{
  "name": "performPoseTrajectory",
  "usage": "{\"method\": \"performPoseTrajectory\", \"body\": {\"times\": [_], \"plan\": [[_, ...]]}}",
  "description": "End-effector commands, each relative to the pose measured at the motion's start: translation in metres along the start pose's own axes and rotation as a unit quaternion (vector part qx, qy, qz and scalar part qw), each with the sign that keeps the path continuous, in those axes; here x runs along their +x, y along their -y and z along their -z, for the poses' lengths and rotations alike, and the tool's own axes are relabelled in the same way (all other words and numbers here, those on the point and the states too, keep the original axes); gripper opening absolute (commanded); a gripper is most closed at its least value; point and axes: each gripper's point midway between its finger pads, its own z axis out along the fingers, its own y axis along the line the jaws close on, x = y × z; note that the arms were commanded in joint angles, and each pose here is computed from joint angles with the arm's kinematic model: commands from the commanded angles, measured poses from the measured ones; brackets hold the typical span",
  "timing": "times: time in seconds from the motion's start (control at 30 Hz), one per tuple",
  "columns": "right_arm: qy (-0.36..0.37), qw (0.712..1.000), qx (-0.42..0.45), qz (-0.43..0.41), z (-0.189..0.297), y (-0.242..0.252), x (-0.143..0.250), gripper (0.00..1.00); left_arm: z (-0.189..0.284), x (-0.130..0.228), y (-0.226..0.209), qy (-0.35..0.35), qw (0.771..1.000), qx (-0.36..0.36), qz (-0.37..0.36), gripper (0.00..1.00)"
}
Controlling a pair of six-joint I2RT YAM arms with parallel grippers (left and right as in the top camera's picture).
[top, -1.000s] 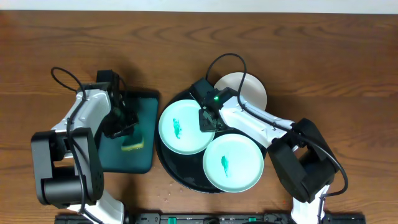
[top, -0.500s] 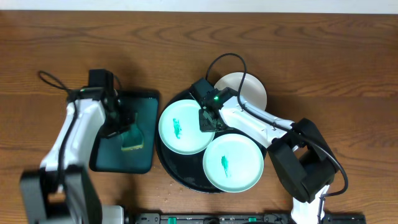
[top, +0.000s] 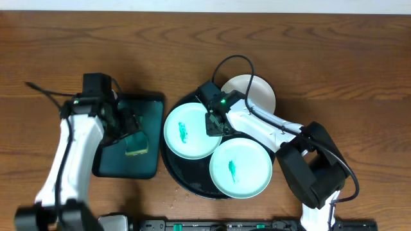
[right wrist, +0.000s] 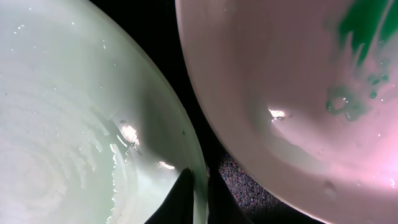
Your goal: Clean dirty plates on tray and stack at the side
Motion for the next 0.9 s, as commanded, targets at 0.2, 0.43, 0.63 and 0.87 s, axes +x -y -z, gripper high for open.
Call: {"method": "performPoseTrajectory", "body": {"times": [0.2, 0.43, 0.63, 0.87], "plan": [[-0.019, 1.000, 0.007, 0.015, -0.013, -0.002, 0.011, 0.06, -0.075, 0.010, -0.014, -0.106, 0.993, -0.041, -0.008, 0.50], [-0.019, 1.000, 0.008, 0.015, -0.013, -0.002, 0.012, 0.05, -0.090, 0.010, -0.015, -0.116, 0.992, -0.045, -0.008, 0.20], [-0.020, 1.000, 0.008, 0.015, -0.013, -0.001, 0.012, 0.04, -0.090, 0.008, -0.013, -0.112, 0.993, -0.039, -0.008, 0.07], [-0.023, 1.000, 0.011, 0.016, -0.013, 0.000, 0.014, 0.04, -0.060, 0.003, -0.008, -0.077, 0.997, -0.028, -0.011, 0.07]]}}
